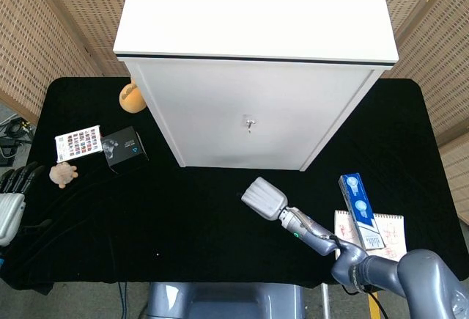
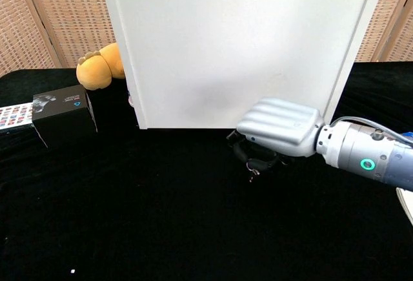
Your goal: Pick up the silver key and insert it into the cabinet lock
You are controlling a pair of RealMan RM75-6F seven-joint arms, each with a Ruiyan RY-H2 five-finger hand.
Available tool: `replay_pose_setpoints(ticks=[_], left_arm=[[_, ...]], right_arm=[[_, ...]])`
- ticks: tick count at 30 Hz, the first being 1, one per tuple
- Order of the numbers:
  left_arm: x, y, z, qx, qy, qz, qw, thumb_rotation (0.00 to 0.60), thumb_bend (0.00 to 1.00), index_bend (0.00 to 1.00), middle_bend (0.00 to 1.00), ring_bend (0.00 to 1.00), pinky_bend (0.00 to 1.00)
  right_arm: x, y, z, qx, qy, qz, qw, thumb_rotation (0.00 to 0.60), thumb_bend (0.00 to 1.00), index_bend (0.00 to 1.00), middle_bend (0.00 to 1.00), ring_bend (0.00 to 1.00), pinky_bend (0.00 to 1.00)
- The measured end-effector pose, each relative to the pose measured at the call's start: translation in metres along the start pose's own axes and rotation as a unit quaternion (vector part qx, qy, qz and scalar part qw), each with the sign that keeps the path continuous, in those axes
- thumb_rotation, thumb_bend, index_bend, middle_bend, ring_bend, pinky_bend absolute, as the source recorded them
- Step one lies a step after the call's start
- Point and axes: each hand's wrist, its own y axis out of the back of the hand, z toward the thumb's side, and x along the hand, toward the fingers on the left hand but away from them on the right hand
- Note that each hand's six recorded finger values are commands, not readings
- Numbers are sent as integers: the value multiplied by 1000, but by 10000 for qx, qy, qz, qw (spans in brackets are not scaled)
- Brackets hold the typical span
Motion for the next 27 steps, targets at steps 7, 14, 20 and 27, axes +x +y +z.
replay_pose_setpoints(ticks=[7,14,20,27], left_arm=[[-3,0,4,5,-84,15,10000,600,0,0,0,0,0],[-7,2,6,-12,-130,48,9999,600,0,0,0,0,0],[-6,1,6,-3,-130,35,9999,600,0,0,0,0,0],[-5,1,6,-4,-120,35,9999,600,0,0,0,0,0]], right_arm=[[16,42,2,86,204,-464,9987,600,624,654,886,943,1000],[34,107,0,467,322,-1106,9922,600,626,661,886,943,1000],[40,165,-8,824,238,-1619,9831,600,626,661,886,943,1000],[36,208,-21,1105,21,-1930,9749,600,626,662,886,943,1000]])
